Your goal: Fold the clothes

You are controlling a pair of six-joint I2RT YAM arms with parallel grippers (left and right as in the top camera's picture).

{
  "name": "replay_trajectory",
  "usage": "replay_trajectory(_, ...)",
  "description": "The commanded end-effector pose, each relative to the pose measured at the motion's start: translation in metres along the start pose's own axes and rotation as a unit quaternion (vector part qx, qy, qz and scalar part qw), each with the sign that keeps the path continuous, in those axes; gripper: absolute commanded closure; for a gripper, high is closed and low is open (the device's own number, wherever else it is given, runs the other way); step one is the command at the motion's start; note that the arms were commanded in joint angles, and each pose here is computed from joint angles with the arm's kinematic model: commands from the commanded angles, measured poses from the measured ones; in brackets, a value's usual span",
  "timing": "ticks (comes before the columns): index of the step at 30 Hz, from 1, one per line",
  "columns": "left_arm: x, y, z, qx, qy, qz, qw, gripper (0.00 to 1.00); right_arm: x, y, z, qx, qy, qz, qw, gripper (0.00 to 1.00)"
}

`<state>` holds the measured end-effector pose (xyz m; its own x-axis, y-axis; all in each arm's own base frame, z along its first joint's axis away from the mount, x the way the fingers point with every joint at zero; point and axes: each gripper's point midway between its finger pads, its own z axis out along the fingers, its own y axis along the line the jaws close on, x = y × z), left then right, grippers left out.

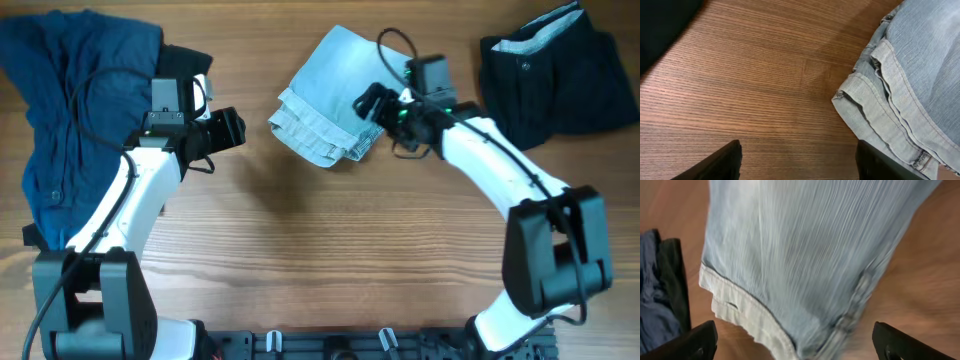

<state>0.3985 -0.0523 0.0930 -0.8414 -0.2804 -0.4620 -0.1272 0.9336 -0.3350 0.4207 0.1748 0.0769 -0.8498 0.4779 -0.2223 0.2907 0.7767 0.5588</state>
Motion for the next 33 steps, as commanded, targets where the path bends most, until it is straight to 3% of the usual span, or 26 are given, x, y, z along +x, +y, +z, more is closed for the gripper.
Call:
replay_trajectory(1,0.003,-0.003,-0.002,0.006,0.005,0.013,1.0,0.28,0.023,-0.025,0.03,0.053,0.016,0.058,0.997,0.0)
replay_trajectory(7,0.005,-0.002,-0.002,0.005,0.008,0.012,1.0,0.28,0.038,-0.053,0.065,0.09,0.04,0.044,0.994,0.0)
replay_trajectory(10,0.005,-0.002,-0.002,0.005,0.008,0.012,1.0,0.28,0.044,-0.055,0.082,0.08,0.051,0.027,0.995,0.09)
replay_trajectory(12,0.005,-0.002,-0.002,0.005,0.007,0.012,1.0,0.28,0.05,-0.056,0.09,0.069,0.066,0.004,0.995,0.27)
replay_trajectory(13,0.005,-0.002,-0.002,0.005,0.007,0.012,1.0,0.28,0.053,-0.059,0.094,0.07,0.073,0.0,0.995,0.44)
replay_trajectory(15,0.005,-0.002,-0.002,0.005,0.008,0.012,1.0,0.29,0.055,-0.051,0.096,0.045,0.084,-0.033,0.995,0.61)
replay_trajectory(16,0.005,-0.002,-0.002,0.005,0.007,0.012,1.0,0.29,0.054,-0.049,0.096,0.035,0.087,-0.048,0.994,0.76)
replay_trajectory(18,0.005,-0.002,-0.002,0.005,0.007,0.012,1.0,0.29,0.043,-0.043,0.089,-0.004,0.094,-0.067,0.993,0.85)
replay_trajectory(21,0.005,-0.002,-0.002,0.004,0.007,0.012,1.0,0.29,0.006,-0.045,0.057,-0.051,0.09,-0.083,0.991,0.93)
replay_trajectory(26,0.003,-0.003,-0.002,0.006,0.004,0.013,1.0,0.29,-0.087,-0.045,-0.06,-0.068,-0.034,-0.168,0.983,0.96)
replay_trajectory(29,0.003,-0.003,-0.002,0.006,0.004,0.013,1.0,0.28,-0.121,-0.029,-0.12,-0.068,-0.103,-0.249,0.961,0.96)
replay_trajectory(33,0.003,-0.003,-0.002,0.006,0.004,0.013,1.0,0.28,-0.15,-0.012,-0.165,-0.035,-0.155,-0.375,0.913,0.96)
